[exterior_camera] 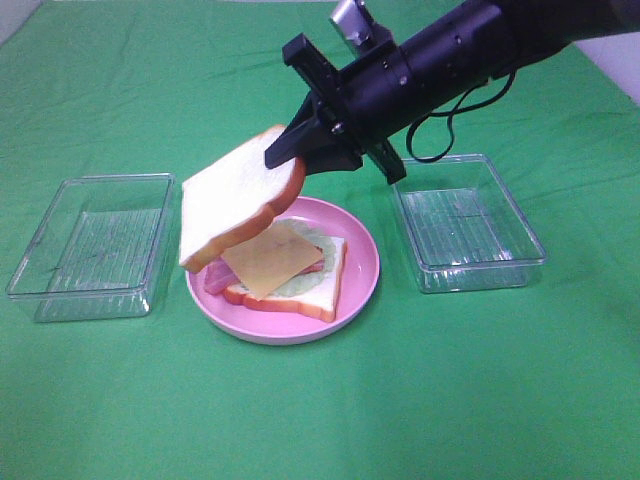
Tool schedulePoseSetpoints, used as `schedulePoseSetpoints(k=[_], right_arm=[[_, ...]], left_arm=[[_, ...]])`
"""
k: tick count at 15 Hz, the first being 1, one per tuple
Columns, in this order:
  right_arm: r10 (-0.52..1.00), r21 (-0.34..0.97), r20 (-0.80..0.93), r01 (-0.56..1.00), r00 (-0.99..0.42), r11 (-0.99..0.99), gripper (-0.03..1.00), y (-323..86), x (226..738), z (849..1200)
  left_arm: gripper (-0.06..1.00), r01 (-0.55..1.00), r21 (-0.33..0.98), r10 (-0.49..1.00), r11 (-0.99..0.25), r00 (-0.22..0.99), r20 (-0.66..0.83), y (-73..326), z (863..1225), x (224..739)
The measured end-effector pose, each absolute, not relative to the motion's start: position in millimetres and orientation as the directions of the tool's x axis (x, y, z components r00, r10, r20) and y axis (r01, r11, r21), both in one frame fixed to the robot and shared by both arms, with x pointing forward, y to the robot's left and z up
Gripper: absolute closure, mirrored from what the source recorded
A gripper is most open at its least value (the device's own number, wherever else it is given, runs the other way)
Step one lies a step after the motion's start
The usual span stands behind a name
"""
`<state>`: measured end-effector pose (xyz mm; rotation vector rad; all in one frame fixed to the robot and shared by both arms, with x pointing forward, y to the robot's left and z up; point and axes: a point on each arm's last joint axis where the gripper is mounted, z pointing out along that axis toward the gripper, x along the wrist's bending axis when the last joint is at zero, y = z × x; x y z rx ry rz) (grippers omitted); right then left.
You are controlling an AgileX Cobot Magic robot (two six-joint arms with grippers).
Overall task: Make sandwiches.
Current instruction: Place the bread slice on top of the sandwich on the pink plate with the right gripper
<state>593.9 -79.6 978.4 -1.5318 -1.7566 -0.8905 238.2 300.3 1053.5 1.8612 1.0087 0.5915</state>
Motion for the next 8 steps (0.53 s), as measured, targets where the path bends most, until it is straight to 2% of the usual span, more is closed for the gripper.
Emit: schedulePoseSetpoints(k=[2, 8], right_arm=[[0.552, 0.030, 0.832, 0.998, -0.052, 0.050, 0.78, -68, 595, 949], [0.622, 0.037, 0.783, 0.999, -0.026, -0.005, 0.78, -71, 602, 929]], left_arm=[[0.17, 0.399, 0.882, 0.835, -0.253, 0.551, -0.010, 300, 1054, 238], [0.17, 0.399, 0.882, 0.835, -0.253, 0.551, -0.010, 300, 1054, 238]])
